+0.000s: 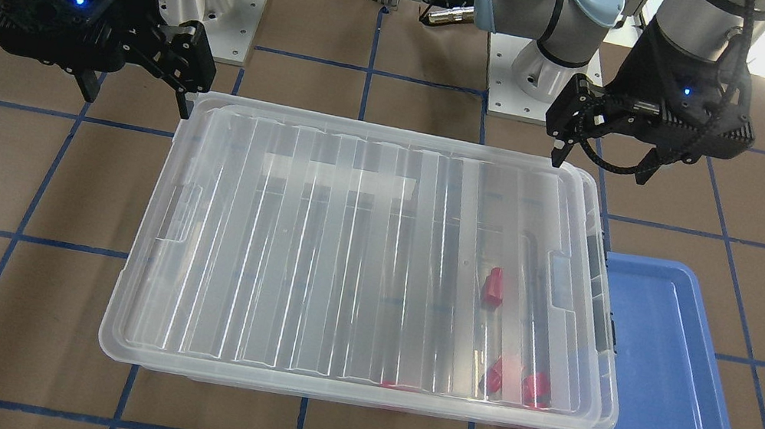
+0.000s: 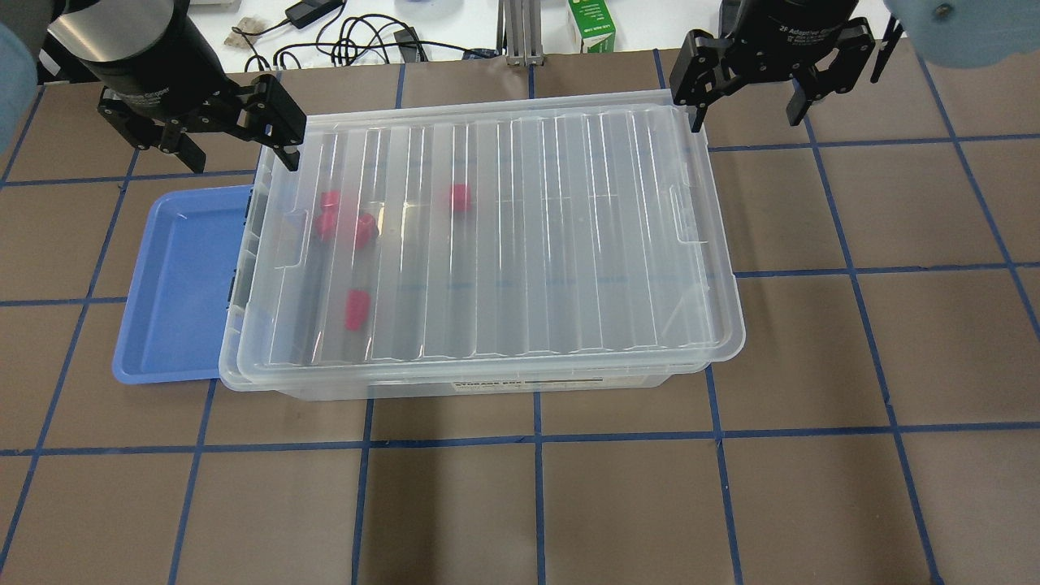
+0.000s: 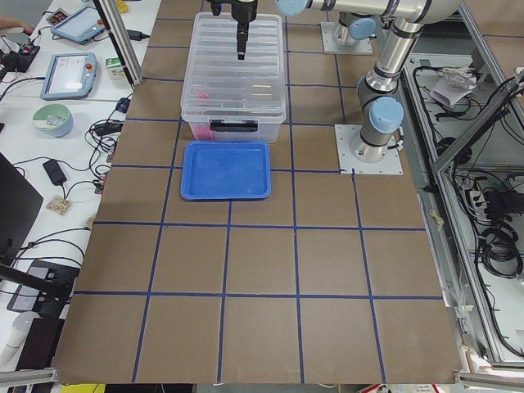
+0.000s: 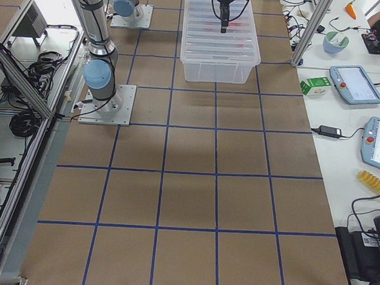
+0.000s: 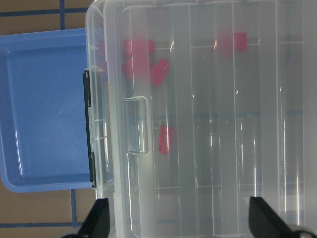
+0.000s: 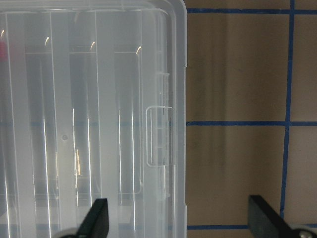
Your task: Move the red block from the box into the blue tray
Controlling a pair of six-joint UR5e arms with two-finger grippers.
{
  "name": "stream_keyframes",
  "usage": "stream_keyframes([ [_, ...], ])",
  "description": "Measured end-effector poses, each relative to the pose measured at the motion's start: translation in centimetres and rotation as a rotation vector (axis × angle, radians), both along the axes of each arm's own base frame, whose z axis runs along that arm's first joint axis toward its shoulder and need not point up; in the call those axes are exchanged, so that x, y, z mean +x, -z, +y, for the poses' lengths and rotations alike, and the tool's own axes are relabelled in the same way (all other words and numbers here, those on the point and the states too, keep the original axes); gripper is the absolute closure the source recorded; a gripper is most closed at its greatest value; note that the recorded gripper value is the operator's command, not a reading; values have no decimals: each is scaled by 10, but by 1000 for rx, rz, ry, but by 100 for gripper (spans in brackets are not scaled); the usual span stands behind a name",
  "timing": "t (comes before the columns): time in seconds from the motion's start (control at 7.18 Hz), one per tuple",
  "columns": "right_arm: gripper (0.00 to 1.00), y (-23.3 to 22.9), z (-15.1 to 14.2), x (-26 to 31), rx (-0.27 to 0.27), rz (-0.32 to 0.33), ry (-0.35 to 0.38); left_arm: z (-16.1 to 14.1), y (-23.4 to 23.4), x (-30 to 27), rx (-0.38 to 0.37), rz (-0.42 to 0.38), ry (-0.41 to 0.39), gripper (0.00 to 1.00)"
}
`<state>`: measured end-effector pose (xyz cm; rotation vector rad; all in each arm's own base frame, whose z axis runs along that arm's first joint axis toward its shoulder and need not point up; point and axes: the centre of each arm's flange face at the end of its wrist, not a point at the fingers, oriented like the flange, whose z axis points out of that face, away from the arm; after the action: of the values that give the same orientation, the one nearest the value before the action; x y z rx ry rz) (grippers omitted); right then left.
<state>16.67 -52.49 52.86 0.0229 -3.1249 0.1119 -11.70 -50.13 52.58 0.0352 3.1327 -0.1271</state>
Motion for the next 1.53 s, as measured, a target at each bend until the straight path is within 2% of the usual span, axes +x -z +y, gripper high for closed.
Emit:
stream_keyframes([
  [0.98, 0, 2, -1, 1, 3, -6, 2, 2, 0, -3, 3, 12, 3, 0],
  [1.53, 0, 19, -3, -6, 30, -2, 12, 4, -7, -4, 2, 12, 16, 0],
])
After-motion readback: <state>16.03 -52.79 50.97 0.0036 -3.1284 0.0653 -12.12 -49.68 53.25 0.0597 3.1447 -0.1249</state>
